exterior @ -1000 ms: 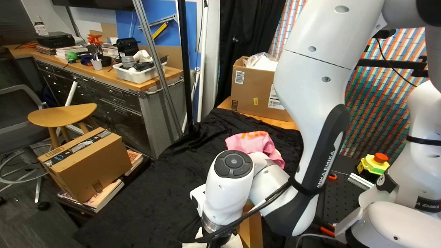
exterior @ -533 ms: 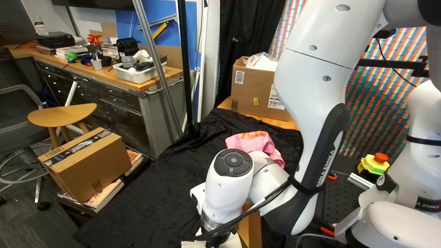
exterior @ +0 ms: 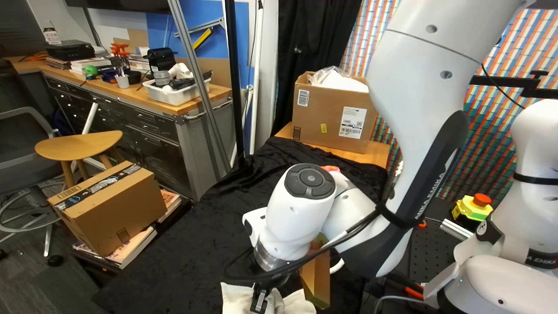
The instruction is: Group up the objects on the table
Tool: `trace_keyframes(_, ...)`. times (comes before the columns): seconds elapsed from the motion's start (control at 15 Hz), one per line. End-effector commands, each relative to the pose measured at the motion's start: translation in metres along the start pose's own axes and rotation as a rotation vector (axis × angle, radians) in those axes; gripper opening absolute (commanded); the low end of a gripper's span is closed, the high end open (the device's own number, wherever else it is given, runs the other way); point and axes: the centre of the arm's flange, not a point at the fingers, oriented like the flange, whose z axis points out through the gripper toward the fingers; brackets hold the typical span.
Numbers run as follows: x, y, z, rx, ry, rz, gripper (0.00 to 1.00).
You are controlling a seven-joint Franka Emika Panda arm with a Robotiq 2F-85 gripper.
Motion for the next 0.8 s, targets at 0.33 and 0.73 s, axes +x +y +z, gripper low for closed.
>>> trace_keyframes(0.33, -0.036, 0.096, -0.128, -0.031, 0.222, 0.128, 0.06)
trace_keyframes(0.73, -0.06, 0.155, -0.192, -0.151, 0.232, 0.16, 0.05)
